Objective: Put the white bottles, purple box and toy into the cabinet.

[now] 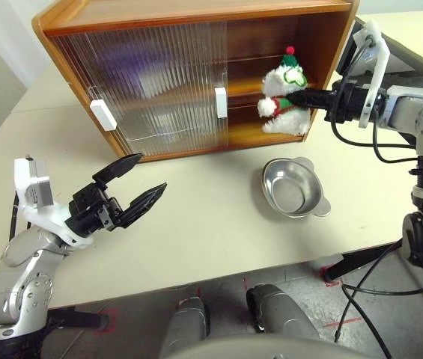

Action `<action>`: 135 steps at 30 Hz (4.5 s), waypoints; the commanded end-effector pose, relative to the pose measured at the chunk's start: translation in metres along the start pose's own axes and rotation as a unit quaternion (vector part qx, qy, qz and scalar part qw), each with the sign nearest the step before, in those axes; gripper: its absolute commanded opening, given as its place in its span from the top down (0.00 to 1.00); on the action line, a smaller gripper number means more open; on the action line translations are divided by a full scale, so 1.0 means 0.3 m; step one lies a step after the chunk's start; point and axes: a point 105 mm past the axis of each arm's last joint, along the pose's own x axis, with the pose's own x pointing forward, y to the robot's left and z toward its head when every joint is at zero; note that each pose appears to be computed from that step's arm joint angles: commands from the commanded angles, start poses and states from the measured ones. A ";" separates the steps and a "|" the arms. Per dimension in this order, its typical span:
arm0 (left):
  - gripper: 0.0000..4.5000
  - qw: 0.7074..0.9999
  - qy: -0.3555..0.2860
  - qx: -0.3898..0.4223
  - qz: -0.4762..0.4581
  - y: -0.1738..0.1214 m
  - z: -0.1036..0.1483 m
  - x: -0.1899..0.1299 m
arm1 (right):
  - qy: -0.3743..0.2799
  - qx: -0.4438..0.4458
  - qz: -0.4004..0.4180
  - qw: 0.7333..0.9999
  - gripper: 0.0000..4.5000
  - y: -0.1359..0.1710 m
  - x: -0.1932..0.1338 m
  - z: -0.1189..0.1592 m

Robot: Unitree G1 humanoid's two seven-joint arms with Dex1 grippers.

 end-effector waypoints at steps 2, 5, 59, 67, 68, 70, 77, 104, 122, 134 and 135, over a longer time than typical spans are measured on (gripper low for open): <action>0.00 1.000 0.004 0.002 -0.003 -0.002 0.001 -0.009 | -0.056 -0.026 -0.051 0.997 1.00 -0.051 0.021 0.077; 0.00 1.000 0.006 0.000 0.000 0.000 -0.006 -0.018 | -0.084 -0.036 -0.079 0.993 1.00 -0.082 0.039 0.113; 0.00 1.000 0.016 -0.011 0.004 0.009 -0.058 -0.077 | -0.162 -0.177 -0.201 0.950 0.01 -0.203 0.116 0.207; 0.00 1.000 0.016 -0.013 0.007 0.006 -0.063 -0.087 | -0.095 -0.132 -0.016 0.987 0.01 -0.063 0.011 0.147; 0.00 1.000 0.016 -0.013 0.007 0.006 -0.064 -0.087 | -0.079 -0.115 0.015 0.990 0.01 -0.037 -0.013 0.122; 0.00 1.000 0.016 -0.014 0.007 0.007 -0.065 -0.087 | -0.046 -0.085 0.050 0.994 0.01 -0.010 -0.060 0.076; 0.00 1.000 0.015 -0.016 0.002 0.008 -0.067 -0.085 | 0.066 -0.022 0.086 0.994 0.01 0.002 -0.200 -0.106; 0.00 1.000 0.019 -0.021 -0.003 0.005 -0.068 -0.085 | 0.136 0.310 0.023 0.941 0.01 -0.034 -0.499 -0.517; 0.00 1.000 0.020 -0.015 -0.001 0.013 -0.057 -0.077 | 0.157 0.336 0.053 0.927 0.01 0.046 -0.413 -0.588; 0.00 1.000 0.018 -0.011 0.003 0.017 -0.051 -0.077 | 0.155 0.354 0.073 0.919 0.23 0.080 -0.373 -0.602; 0.00 1.000 0.018 -0.010 0.003 0.018 -0.050 -0.077 | 0.155 0.357 0.075 0.918 0.30 0.083 -0.372 -0.600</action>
